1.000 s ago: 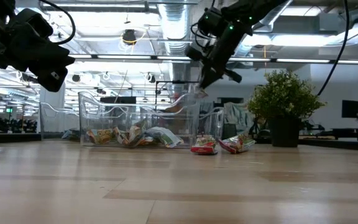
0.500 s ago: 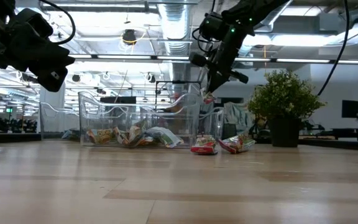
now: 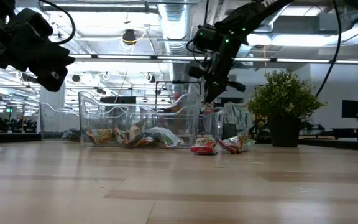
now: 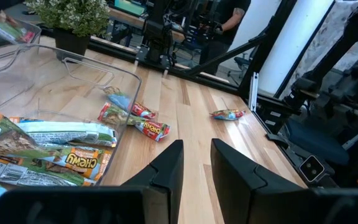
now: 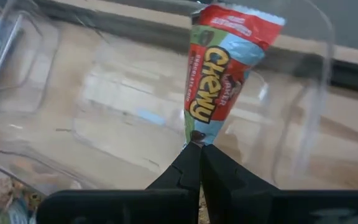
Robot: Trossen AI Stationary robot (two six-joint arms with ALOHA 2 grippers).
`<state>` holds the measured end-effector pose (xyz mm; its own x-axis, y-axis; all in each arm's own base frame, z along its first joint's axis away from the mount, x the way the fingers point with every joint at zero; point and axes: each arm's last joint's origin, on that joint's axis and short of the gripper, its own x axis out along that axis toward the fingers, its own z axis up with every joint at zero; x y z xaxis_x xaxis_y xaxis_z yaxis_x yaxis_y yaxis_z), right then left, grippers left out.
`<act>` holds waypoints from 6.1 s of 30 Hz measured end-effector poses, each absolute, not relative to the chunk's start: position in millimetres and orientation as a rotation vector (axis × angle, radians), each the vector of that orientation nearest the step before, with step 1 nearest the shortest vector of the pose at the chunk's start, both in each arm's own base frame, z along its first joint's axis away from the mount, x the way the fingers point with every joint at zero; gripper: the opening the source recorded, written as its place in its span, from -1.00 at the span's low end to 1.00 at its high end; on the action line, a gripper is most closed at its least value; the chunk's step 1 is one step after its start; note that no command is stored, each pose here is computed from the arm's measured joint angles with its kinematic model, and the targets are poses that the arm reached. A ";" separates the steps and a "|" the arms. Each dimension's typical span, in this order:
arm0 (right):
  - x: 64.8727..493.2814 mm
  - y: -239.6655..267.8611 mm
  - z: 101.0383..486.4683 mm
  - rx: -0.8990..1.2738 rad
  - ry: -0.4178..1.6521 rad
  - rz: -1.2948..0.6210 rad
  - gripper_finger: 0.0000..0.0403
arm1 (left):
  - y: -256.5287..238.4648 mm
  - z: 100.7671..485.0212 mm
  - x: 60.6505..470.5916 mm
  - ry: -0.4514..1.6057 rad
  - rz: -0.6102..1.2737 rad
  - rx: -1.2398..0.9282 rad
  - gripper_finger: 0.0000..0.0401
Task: Pick and place Granola Bars by type
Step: Put the red granola bar into the top right transparent bin
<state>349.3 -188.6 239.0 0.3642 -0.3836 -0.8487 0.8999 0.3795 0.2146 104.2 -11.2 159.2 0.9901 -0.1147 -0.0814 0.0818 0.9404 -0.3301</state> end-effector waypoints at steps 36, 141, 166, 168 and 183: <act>351.4 -198.2 234.8 0.774 0.820 -0.982 -0.61 | -10.5 159.0 104.2 0.098 -0.078 -0.331 -0.63; 269.4 147.2 281.6 0.399 1.494 -0.465 0.08 | -10.6 158.8 104.2 0.100 -0.078 -0.331 -0.63; 249.4 210.2 178.6 0.718 1.574 -0.446 0.29 | -10.6 158.8 104.2 0.100 -0.079 -0.331 -0.63; 251.6 213.1 171.1 0.711 1.579 -0.442 0.29 | -10.6 158.7 104.3 0.101 -0.078 -0.331 -0.63; 264.3 223.0 133.5 0.683 1.600 -0.446 0.29 | -10.7 157.1 105.3 0.119 -0.075 -0.330 -0.63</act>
